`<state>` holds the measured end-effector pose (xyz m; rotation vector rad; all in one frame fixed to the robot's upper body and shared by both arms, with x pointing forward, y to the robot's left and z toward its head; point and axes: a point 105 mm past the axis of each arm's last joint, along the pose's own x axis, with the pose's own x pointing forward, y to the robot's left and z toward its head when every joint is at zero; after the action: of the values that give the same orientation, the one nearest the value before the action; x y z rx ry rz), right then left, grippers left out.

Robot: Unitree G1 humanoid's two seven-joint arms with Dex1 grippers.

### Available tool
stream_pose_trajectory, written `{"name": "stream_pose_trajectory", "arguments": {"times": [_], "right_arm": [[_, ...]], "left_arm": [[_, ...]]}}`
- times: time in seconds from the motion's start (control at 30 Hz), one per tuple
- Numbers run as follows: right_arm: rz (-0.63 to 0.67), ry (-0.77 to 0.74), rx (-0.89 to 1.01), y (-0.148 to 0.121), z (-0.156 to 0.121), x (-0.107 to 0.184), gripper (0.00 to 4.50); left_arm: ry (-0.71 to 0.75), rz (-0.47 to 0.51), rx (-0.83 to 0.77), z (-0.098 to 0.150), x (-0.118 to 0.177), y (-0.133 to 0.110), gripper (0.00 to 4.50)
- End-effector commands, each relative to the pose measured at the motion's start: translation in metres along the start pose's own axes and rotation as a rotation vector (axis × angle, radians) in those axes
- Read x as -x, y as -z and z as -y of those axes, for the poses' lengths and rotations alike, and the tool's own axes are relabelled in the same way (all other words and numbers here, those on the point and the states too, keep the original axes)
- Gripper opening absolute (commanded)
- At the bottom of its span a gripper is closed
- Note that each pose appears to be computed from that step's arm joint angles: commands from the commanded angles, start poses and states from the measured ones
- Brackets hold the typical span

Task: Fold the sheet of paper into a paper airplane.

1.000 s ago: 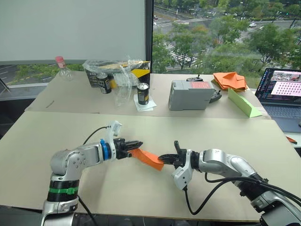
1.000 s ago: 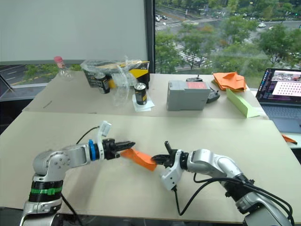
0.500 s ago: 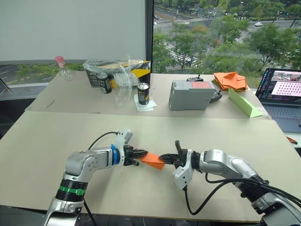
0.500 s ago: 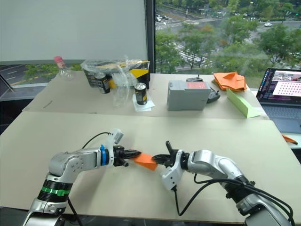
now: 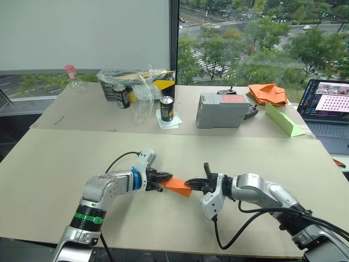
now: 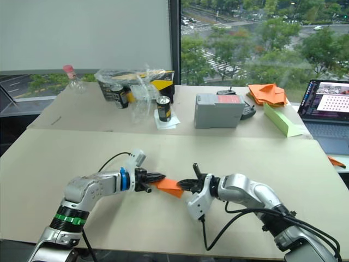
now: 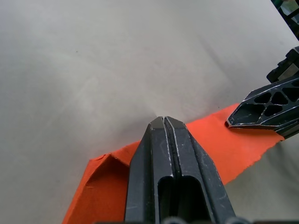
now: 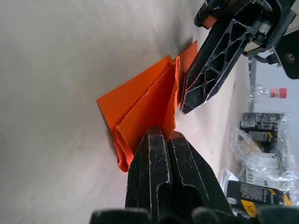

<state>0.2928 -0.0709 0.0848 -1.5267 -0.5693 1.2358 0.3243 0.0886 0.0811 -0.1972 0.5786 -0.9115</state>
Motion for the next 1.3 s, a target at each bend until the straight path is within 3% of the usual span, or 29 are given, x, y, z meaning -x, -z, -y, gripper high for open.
{"name": "stream_pose_trajectory", "arguments": {"times": [0.03, 0.33, 0.67, 0.7, 0.97, 1.3], "right_arm": [[0.023, -0.075, -0.088, -0.006, -0.022, 0.003, 0.30], [0.059, 0.001, -0.289, -0.012, -0.013, 0.007, 3.32], [0.201, 0.020, -0.812, -0.025, 0.012, 0.028, 3.32], [0.212, 0.039, -0.861, -0.025, 0.017, 0.028, 2.79], [0.286, 0.200, -1.226, -0.020, 0.059, 0.021, 0.04], [0.118, 0.194, -1.224, -0.017, 0.044, -0.008, 0.02]], "left_arm": [[-0.022, -0.033, -0.001, -0.004, -0.001, 0.009, 0.00], [-0.016, -0.040, 0.003, -0.003, -0.001, 0.009, 0.00], [-0.022, -0.044, 0.004, -0.004, 0.000, 0.009, 0.00], [-0.022, -0.044, 0.004, -0.004, 0.000, 0.010, 0.00], [-0.022, -0.044, 0.003, -0.004, -0.001, 0.009, 0.00], [-0.025, -0.039, 0.007, -0.004, 0.000, 0.009, 0.00]]}}
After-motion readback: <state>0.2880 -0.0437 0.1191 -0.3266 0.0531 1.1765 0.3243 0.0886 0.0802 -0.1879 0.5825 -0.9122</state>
